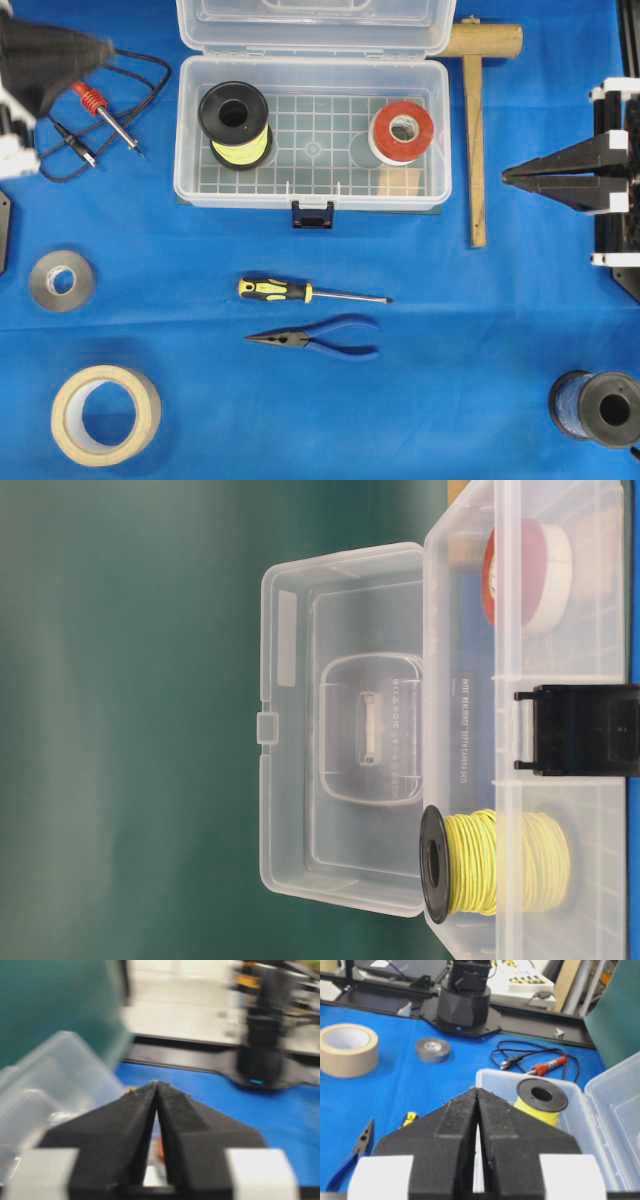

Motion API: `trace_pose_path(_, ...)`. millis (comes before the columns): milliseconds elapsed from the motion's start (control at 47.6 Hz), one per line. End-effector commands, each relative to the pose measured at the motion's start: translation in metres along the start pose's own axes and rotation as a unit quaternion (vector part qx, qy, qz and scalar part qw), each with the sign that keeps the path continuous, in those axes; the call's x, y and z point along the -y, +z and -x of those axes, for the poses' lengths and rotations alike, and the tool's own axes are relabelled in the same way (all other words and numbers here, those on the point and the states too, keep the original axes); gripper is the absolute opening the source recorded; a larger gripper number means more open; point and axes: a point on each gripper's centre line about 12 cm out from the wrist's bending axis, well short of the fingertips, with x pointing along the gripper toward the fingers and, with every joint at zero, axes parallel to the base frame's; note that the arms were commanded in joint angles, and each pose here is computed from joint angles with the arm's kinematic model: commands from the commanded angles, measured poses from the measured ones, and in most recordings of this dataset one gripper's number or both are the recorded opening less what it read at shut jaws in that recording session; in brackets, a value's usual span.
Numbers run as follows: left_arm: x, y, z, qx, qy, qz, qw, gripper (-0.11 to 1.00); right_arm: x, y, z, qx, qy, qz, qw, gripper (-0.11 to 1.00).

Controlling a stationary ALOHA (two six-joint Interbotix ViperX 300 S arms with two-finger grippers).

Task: Close the tool box with the left arm.
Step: 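Move the left gripper toward the raised clear lid of the tool box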

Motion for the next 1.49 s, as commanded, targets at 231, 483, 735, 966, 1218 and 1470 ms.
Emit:
trace_pose_path(231,-0.052,0.008,-0.049,-0.030,0.093,-0.014,0.9951,0.81,0.001,0.003,-0.004,-0.008,-0.003,-0.003,1.0000,0.00)
trace_pose_path(483,-0.083,-0.008,-0.108,-0.130,0.111,-0.055,0.9837,0.90,0.002,0.000,-0.004,-0.020,-0.004,-0.004,0.9998,0.00)
trace_pose_path(735,-0.119,-0.025,-0.163,-0.271,0.114,-0.059,0.9540,0.90,0.001,-0.007,-0.007,-0.041,-0.004,-0.004,0.9991,0.00)
trace_pose_path(966,-0.151,-0.037,-0.189,-0.339,0.127,-0.055,0.9307,0.90,0.002,-0.016,-0.012,-0.060,-0.004,-0.004,0.9982,0.00)
trace_pose_path(1218,-0.160,-0.055,-0.198,-0.379,0.107,-0.085,0.9154,0.90,0.002,-0.021,-0.015,-0.069,-0.004,-0.004,0.9976,0.00)
trace_pose_path(1470,-0.152,-0.064,-0.193,-0.391,0.098,-0.078,0.9115,0.90,0.002,-0.020,-0.015,-0.067,-0.004,-0.003,0.9977,0.00)
